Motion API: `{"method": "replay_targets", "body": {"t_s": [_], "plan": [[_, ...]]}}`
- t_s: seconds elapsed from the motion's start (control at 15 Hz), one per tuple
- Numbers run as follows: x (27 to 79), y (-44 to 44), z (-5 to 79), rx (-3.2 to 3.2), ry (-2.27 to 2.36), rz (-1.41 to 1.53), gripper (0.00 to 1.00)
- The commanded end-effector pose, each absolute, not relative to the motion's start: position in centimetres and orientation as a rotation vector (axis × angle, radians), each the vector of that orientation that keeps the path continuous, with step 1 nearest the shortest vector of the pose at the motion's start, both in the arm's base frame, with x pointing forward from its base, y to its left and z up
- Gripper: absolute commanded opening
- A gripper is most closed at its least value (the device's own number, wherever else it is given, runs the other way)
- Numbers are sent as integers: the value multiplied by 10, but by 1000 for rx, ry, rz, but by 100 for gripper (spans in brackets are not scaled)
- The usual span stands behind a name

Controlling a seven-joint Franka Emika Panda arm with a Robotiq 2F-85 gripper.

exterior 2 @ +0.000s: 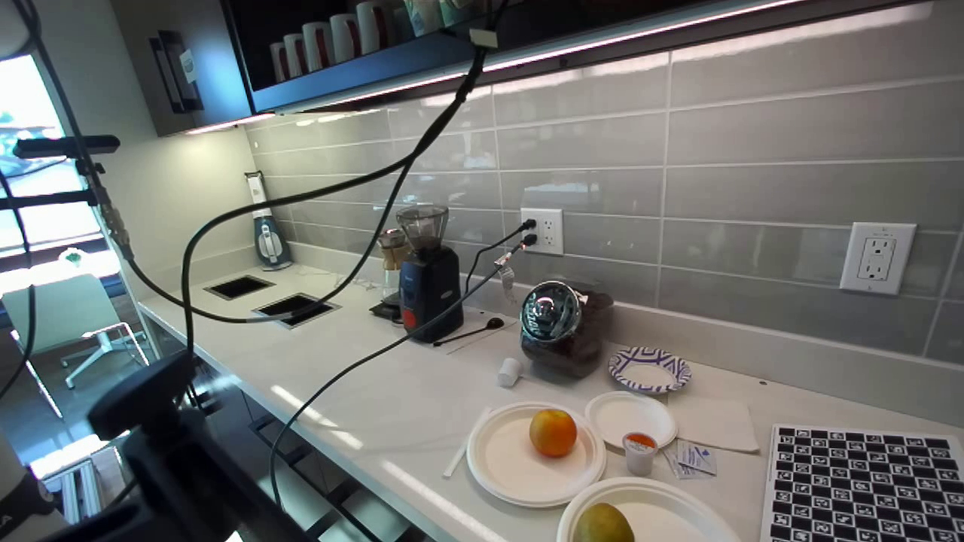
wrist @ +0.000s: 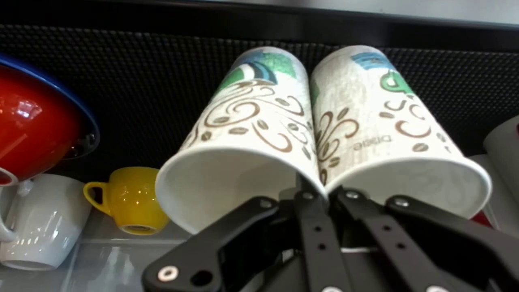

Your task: Pick up the two coffee cups from the cabinet and put them on the counter.

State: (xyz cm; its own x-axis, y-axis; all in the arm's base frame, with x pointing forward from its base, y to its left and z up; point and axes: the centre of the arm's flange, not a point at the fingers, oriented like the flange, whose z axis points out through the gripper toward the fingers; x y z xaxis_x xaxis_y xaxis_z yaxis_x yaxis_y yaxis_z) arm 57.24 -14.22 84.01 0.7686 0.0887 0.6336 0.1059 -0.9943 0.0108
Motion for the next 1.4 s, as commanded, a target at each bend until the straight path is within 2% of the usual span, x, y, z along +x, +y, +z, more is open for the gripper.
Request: {"method": "replay_targets", "body": {"t_s": [0.0,0.4,1.07,1.33], "plan": [[578,-141,859,-2901,-143,-1038,0],[564,-135,864,-2917,-115,-1023,1],[473,-109,878,-2892,-129,-975,1],[448,-106,859,-2863,-98,-933,1]]}}
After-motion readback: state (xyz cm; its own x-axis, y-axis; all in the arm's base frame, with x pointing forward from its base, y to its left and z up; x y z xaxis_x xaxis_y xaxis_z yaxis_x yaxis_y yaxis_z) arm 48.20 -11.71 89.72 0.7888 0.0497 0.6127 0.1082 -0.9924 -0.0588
